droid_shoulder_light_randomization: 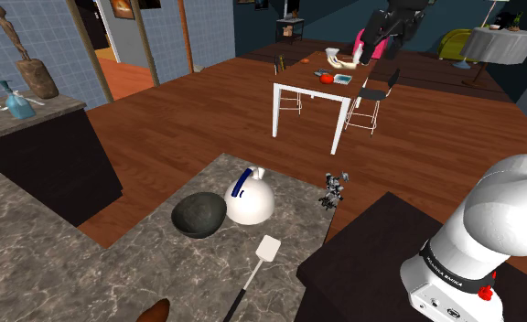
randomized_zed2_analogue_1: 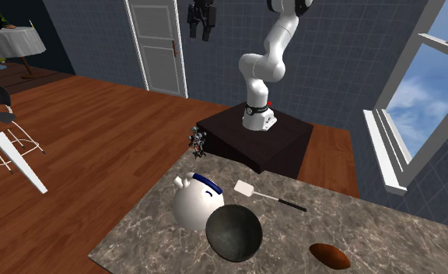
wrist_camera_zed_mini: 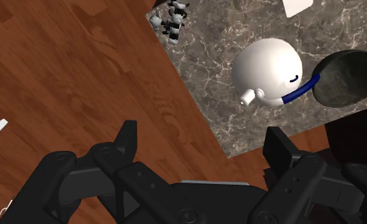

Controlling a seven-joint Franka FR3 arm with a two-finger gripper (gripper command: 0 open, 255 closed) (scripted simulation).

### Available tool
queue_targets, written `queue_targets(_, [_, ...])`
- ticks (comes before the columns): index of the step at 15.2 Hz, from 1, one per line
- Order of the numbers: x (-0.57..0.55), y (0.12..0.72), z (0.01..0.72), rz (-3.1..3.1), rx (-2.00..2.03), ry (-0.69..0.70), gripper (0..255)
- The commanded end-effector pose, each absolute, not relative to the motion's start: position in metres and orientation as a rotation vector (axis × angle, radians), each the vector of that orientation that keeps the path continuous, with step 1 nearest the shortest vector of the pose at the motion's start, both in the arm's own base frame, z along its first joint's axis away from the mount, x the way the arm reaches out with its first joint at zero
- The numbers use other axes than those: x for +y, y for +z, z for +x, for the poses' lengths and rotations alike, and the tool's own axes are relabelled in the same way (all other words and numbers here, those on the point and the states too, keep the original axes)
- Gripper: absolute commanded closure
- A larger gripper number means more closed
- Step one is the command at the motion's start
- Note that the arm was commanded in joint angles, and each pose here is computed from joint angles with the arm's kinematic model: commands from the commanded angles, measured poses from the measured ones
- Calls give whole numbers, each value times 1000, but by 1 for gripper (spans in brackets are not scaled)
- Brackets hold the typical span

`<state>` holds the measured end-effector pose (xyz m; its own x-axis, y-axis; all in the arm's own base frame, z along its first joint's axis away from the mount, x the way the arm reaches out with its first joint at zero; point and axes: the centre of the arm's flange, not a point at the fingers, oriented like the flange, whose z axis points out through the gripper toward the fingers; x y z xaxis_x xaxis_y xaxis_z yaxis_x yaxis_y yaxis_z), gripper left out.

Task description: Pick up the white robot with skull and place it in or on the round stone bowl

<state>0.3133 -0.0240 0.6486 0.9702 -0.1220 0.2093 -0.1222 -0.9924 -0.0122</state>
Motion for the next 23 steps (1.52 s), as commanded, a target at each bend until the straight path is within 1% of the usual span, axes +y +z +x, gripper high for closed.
queue_targets(1, [-24, 649, 313, 3117, -193, 331, 0])
queue_targets(12, [-31, 510, 361, 3114, -127, 162, 0])
queue_targets(23, [-38, 367, 394, 3100, -61, -5, 0])
